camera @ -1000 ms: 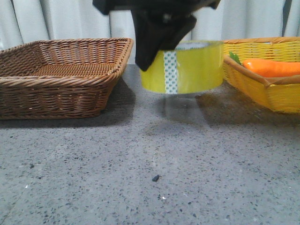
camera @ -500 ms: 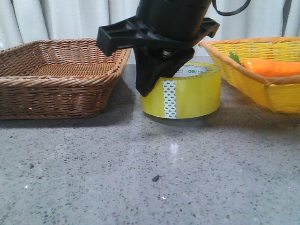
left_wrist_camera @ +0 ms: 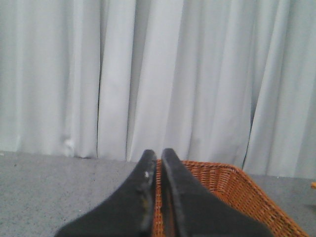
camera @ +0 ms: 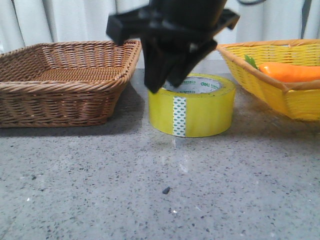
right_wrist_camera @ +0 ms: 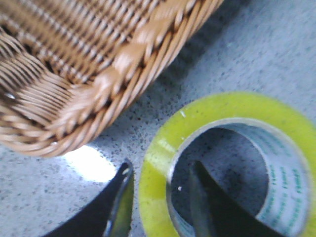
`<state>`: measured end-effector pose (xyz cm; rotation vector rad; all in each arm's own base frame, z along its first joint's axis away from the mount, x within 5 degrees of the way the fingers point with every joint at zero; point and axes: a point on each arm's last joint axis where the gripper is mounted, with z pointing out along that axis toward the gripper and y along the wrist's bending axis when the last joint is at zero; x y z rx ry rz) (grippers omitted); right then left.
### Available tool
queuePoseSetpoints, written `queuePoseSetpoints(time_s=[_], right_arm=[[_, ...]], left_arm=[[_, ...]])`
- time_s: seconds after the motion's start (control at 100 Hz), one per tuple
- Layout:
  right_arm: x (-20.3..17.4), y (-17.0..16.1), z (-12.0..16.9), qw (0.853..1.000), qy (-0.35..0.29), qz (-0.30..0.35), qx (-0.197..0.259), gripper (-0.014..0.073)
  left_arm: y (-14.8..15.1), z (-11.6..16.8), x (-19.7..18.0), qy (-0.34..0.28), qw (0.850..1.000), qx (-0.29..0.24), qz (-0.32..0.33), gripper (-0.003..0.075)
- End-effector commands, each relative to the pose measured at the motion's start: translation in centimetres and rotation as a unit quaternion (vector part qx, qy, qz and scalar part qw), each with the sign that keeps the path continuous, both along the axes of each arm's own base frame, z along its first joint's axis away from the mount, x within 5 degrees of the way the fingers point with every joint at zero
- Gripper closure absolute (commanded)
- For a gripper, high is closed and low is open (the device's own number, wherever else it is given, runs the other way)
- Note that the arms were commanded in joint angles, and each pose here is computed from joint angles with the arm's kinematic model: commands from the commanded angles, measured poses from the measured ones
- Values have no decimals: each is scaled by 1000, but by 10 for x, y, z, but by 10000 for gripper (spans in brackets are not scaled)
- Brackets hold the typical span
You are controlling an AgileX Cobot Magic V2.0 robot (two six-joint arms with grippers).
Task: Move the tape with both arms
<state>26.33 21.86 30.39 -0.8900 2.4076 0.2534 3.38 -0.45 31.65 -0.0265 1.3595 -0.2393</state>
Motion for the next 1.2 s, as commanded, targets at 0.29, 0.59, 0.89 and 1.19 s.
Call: queuePoseSetpoints(time_s=[0.29,0.59,0.89,1.19], right_arm=[[-57,-49,116,977,-169,3,129,669],[-112,-95,166,950,-246,2,192,669],[-117,-102,156,969,-206,-2,136,669],[-133,-117,164,965,-222,-5,138,669]], left_arm=[[-7,62,18,22,999,20,-22,741],[-20,85,69,72,995,49,-57,741],[-76,84,125,90,978,74,-174,741],[-167,47,151,122,942,107,-294,741]])
